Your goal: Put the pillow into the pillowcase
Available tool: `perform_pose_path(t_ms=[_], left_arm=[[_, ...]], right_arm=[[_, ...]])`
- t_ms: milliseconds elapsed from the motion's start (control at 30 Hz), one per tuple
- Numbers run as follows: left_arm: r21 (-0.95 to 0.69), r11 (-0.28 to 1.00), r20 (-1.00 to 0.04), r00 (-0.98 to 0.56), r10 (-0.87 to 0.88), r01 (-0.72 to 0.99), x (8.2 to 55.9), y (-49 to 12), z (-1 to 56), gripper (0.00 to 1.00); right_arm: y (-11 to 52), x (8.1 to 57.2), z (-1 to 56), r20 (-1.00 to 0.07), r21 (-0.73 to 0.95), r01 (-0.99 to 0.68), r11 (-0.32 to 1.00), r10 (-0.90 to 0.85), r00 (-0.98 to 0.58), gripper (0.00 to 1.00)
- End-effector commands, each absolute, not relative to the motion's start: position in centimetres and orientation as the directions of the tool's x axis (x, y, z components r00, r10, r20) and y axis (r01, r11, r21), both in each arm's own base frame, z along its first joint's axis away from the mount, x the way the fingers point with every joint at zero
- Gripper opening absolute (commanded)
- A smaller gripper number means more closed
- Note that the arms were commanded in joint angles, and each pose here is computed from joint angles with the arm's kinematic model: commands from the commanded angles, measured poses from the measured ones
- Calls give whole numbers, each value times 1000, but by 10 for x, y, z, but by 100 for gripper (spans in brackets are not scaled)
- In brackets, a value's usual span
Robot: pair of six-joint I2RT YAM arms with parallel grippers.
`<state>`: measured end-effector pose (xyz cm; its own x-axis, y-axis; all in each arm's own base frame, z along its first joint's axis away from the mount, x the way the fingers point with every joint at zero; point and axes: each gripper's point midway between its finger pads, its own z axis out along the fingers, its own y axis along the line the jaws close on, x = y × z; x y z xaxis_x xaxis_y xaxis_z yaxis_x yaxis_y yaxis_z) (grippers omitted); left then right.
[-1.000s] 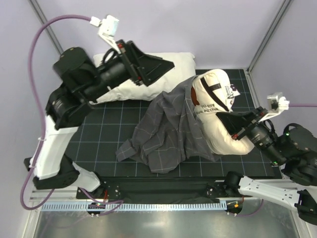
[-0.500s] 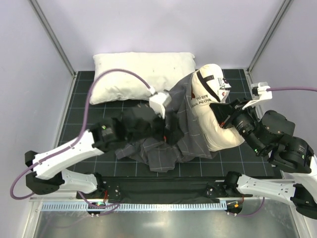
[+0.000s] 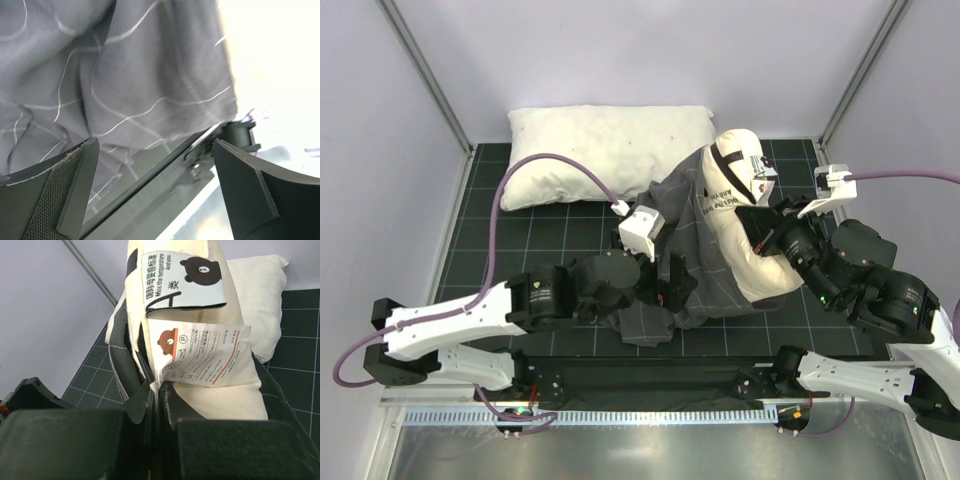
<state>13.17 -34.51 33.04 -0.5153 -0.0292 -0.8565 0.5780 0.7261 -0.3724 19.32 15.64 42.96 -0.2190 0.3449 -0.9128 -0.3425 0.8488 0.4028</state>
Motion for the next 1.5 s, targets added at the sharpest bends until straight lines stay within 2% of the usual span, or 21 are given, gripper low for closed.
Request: perform_pose_path(t_ms=[0,167,333,467,533,633,667,733,767,900,967,1067,1100,1200,1333,1400,1467], left_arm=[[-458,695,-864,-461,-201,555,141,-346,373,100],[-448,710,-878,-418,-234,543,152,-355,391,100],[-397,783,-898,-377,-225,479,177,-368,390,100],[-429,771,-888,-375,-265,471,192,-380,392,100],[-420,786,-891,-369,-264,453,203,-380,390,97],[-397,822,-896,-367,-250,409,223,-379,384,72],[-392,829,-897,-365,-249,398,227,-378,382,55],[-400,828,-898,-350,-268,394,236,-376,385,38],[-406,819,-898,-344,-275,406,237,-377,391,23],[-392,756,-914,-319,-253,524,228,-383,431,2],[-401,718,-911,-327,-249,569,219,-384,446,0],[-455,562,-890,-369,-266,691,187,-394,481,0],[-472,472,-881,-394,-261,744,171,-399,495,0],[-521,347,-852,-449,-270,780,148,-406,514,0],[-576,104,-805,-540,-245,811,106,-413,555,0],[-591,74,-792,-560,-241,803,99,-408,564,0],[-584,109,-793,-537,-286,804,104,-392,577,0]], right_arm=[[165,194,459,-858,512,-371,774,479,-185,4],[164,193,460,-858,513,-376,772,479,-185,4],[165,191,460,-853,520,-381,764,486,-190,4],[167,191,460,-853,521,-386,761,485,-196,4],[167,191,458,-854,519,-382,765,482,-196,4],[168,191,458,-854,519,-387,762,480,-199,4],[169,191,457,-855,517,-389,762,478,-202,4],[170,191,456,-855,518,-390,761,477,-204,4],[172,192,455,-856,516,-391,762,474,-206,4],[176,193,452,-860,511,-393,765,463,-215,4],[175,192,451,-861,508,-394,766,460,-216,4],[179,192,441,-858,513,-389,765,455,-238,4],[182,193,437,-856,517,-388,763,452,-250,4],[206,195,420,-850,523,-406,750,425,-310,4],[235,206,389,-853,505,-393,768,372,-367,4],[238,210,384,-856,497,-384,778,365,-368,4],[241,208,383,-855,498,-398,770,362,-371,4]])
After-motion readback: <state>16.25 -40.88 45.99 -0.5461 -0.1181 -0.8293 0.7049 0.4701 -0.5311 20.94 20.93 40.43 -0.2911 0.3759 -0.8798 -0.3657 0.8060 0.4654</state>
